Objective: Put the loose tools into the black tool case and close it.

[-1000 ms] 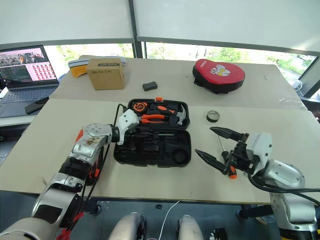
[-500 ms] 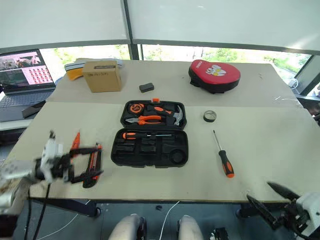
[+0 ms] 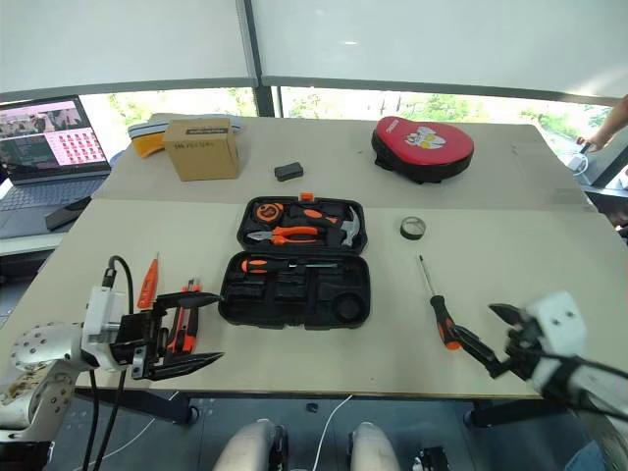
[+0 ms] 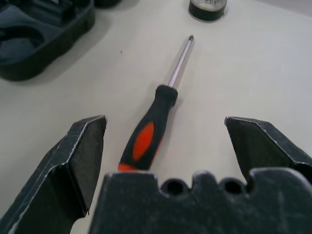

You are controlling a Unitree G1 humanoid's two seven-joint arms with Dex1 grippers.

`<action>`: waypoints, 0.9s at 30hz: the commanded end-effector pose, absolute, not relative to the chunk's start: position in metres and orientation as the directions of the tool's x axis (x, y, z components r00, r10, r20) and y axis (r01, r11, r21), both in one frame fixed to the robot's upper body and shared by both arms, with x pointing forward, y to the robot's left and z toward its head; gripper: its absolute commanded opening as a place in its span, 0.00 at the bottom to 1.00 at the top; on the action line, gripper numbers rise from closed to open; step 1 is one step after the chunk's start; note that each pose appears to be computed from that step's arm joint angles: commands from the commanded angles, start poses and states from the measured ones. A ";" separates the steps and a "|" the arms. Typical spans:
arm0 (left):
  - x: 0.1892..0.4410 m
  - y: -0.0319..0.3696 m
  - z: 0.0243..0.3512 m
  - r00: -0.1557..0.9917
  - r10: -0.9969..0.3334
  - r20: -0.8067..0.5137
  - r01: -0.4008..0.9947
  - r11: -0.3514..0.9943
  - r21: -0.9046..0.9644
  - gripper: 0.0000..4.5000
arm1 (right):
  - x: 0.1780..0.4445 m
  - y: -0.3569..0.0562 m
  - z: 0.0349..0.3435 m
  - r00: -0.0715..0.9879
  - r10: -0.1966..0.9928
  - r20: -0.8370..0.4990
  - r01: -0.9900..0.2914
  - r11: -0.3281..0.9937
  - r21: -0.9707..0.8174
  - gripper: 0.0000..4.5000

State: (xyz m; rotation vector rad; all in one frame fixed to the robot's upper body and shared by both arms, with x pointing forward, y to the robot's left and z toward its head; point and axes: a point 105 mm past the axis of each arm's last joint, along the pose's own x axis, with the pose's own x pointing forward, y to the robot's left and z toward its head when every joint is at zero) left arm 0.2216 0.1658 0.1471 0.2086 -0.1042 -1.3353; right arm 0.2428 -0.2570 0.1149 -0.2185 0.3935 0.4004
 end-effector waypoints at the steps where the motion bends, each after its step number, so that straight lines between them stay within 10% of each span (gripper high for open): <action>1: 0.220 0.158 0.151 0.225 -0.974 -0.027 0.949 0.213 0.234 1.00 | 0.252 -0.255 0.100 0.823 0.261 -0.505 -0.384 0.911 -0.154 1.00; 5: 0.223 0.158 0.153 0.237 -0.971 -0.022 0.943 0.224 0.248 1.00 | 0.256 -0.258 0.088 0.789 0.203 -0.579 -0.361 0.917 -0.171 0.86; 13: 0.228 0.165 0.157 0.260 -0.965 -0.023 0.932 0.244 0.266 1.00 | 0.256 -0.269 0.090 0.788 0.117 -0.604 -0.290 0.936 -0.197 0.24; 20: 0.233 0.172 0.169 0.352 -0.934 0.054 0.902 0.354 0.248 1.00 | 0.267 -0.239 0.157 0.857 0.448 -0.253 -0.515 0.753 -0.410 0.23; 27: 0.235 0.199 0.161 0.510 -0.859 0.047 0.832 0.507 0.226 1.00 | 0.287 -0.157 0.181 0.504 0.806 -0.311 -0.804 0.307 -0.509 0.23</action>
